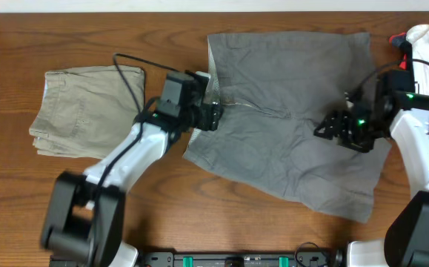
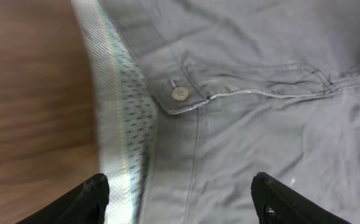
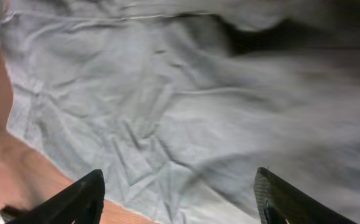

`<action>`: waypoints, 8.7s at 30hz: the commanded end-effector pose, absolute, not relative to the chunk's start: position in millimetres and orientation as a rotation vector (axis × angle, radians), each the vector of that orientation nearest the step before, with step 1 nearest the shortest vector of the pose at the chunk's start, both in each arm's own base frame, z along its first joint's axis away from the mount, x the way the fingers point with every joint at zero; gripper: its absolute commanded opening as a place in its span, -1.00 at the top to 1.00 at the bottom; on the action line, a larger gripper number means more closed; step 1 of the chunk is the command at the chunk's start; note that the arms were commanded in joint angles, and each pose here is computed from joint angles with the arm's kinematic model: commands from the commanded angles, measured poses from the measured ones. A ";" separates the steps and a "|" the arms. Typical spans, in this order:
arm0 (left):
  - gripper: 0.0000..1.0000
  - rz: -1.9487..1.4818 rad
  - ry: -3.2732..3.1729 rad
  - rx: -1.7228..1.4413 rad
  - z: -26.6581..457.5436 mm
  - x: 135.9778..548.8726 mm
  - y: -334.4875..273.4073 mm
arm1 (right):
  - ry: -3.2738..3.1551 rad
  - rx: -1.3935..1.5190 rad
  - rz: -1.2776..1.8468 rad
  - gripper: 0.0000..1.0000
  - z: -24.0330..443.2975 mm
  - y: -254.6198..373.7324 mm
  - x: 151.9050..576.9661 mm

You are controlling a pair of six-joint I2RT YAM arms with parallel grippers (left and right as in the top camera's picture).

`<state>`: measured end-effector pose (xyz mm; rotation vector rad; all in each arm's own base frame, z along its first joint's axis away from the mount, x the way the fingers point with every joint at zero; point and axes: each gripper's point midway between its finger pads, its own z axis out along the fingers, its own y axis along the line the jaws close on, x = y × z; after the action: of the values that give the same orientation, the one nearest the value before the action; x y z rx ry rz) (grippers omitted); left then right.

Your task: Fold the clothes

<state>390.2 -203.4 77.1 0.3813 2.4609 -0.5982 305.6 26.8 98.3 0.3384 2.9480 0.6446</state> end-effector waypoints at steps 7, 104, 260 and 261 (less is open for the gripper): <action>-0.47 -0.706 2.568 0.420 47.2 421.3 -220.7 | 2.931 0.266 0.631 -0.47 102.0 47.3 314.8; 0.70 0.049 2.906 0.033 22.8 401.6 -90.7 | 2.885 0.835 0.616 0.48 -4.0 -4.2 269.1; 0.88 -0.602 3.035 -0.921 -19.6 206.0 -130.0 | 2.824 0.770 0.302 -0.47 100.4 -28.2 228.4; 0.88 -0.615 3.023 -0.895 -17.2 209.0 -131.0 | 2.830 0.829 0.264 -0.52 98.7 -34.8 222.8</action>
<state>224.1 -141.6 -3.5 -0.8912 2.9855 -0.7109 229.6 -6.8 99.1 0.6506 2.8527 0.4312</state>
